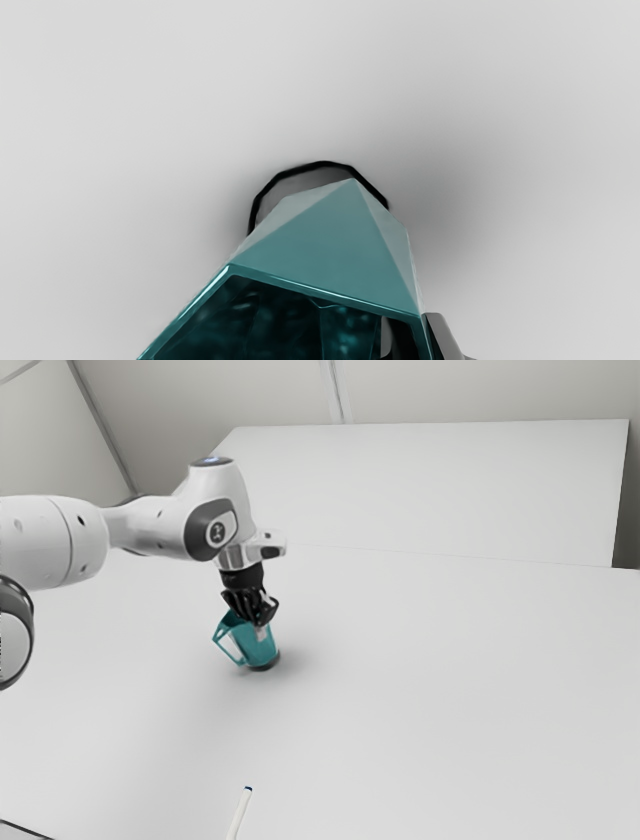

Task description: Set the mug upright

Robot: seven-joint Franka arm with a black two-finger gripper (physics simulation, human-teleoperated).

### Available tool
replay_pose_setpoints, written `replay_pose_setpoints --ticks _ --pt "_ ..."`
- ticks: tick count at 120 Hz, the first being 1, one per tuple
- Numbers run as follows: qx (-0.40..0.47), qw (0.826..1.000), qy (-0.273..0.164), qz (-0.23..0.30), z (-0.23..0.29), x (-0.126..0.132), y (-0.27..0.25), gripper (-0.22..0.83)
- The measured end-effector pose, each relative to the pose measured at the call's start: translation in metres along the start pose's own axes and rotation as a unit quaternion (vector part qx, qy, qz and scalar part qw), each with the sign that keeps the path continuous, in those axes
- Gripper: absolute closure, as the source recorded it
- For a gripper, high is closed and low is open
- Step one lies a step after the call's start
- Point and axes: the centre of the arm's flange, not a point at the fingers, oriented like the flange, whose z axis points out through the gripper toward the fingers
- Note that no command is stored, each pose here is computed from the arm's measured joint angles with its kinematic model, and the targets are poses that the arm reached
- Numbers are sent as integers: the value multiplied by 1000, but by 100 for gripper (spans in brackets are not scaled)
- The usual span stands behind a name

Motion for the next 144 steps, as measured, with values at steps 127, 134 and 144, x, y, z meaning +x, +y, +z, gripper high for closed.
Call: replay_pose_setpoints --ticks 127,134,144 --pt "24 996 81 -40 -229 -67 14 1" --pt "23 996 76 -37 -228 -68 17 1" --pt "20 997 71 -34 -227 -68 21 1"
